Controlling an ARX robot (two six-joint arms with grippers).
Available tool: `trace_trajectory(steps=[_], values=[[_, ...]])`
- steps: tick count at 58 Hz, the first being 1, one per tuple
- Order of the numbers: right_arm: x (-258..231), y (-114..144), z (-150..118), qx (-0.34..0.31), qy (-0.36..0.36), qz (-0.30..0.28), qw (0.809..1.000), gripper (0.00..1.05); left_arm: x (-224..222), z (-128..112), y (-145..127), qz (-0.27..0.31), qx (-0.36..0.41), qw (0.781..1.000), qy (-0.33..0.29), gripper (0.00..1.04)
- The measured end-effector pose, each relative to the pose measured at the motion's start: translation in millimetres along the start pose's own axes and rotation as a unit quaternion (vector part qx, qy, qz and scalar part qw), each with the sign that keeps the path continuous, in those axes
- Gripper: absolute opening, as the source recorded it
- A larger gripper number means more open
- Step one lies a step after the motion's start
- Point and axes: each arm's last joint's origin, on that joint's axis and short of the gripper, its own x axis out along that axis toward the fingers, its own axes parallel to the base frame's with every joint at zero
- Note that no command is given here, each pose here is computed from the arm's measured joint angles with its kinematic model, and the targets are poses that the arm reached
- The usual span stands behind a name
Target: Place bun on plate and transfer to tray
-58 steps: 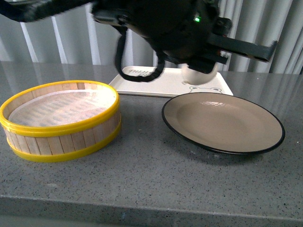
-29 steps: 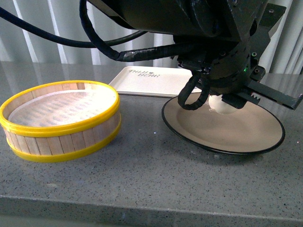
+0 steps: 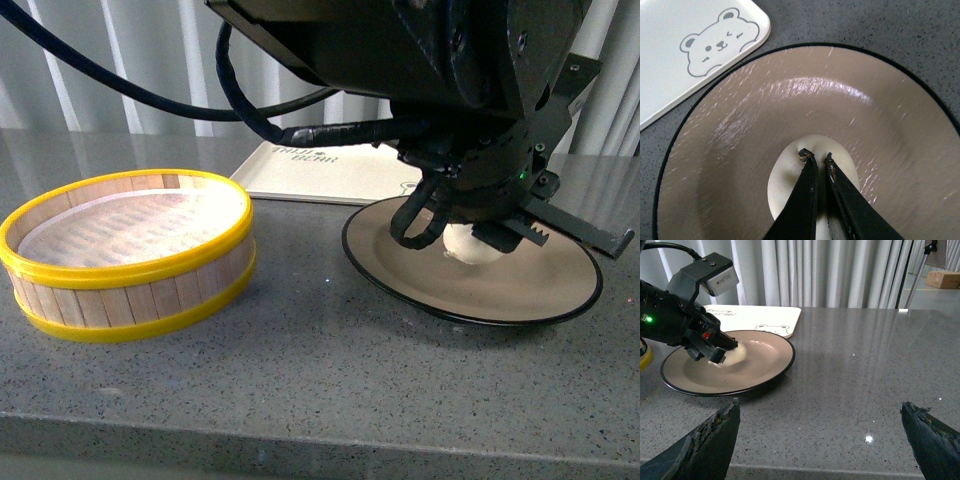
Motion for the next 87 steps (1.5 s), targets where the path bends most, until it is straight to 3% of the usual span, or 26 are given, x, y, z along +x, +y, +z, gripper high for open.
trace_trajectory(steps=[14, 38, 51, 61, 68, 73, 82, 87], values=[[0, 0, 0, 0.0, 0.0, 0.0, 1.0, 0.96, 10, -5, -3, -0.003, 0.002, 1.0, 0.015, 0.05], [0, 0, 0, 0.0, 0.0, 0.0, 1.0, 0.96, 5, -1, 2, -0.024, -0.037, 0.999, -0.001, 0.66], [0, 0, 0, 0.0, 0.0, 0.0, 1.0, 0.96, -40, 28, 45, 0.034, -0.094, 0.993, -0.067, 1.0], [0, 0, 0, 0.0, 0.0, 0.0, 1.0, 0.96, -75, 32, 87, 0.11, -0.141, 0.98, -0.087, 0.98], [0, 0, 0, 0.0, 0.0, 0.0, 1.0, 0.96, -73, 27, 89, 0.123, -0.148, 0.977, -0.087, 0.97], [0, 0, 0, 0.0, 0.0, 0.0, 1.0, 0.96, -82, 5, 90, 0.252, -0.181, 0.937, -0.16, 0.81], [0, 0, 0, 0.0, 0.0, -0.001, 1.0, 0.96, -130, -49, 101, 0.287, -0.204, 0.907, -0.23, 0.56], [0, 0, 0, 0.0, 0.0, 0.001, 1.0, 0.96, -167, -98, 110, 0.307, -0.211, 0.898, -0.233, 0.35]])
